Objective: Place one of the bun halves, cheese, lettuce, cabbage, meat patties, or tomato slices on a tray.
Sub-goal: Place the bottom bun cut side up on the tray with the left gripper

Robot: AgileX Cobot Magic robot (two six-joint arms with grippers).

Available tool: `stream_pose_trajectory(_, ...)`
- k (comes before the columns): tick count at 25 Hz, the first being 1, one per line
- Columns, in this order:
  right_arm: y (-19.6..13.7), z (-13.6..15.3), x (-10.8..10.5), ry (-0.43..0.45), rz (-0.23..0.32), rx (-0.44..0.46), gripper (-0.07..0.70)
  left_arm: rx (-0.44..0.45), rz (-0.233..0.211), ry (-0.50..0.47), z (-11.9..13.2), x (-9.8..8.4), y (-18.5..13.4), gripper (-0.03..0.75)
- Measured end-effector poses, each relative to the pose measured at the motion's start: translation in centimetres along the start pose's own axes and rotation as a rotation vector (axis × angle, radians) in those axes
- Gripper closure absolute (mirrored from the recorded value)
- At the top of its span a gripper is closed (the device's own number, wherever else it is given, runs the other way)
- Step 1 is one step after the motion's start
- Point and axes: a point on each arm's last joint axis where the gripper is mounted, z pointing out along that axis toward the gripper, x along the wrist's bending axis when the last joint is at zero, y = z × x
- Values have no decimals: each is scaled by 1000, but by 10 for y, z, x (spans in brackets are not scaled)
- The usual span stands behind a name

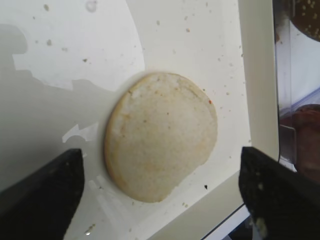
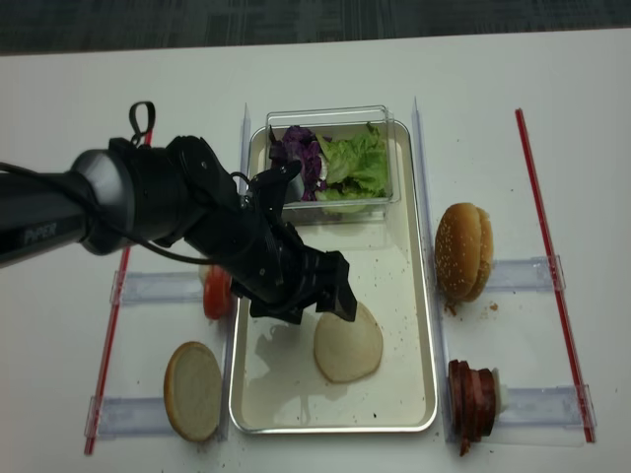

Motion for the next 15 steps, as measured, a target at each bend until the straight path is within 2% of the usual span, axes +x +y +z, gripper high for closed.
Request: stream_pose_trajectory(15,0,0,0,0,0,0,-46,2,2,-3,-1,-1,0,135)
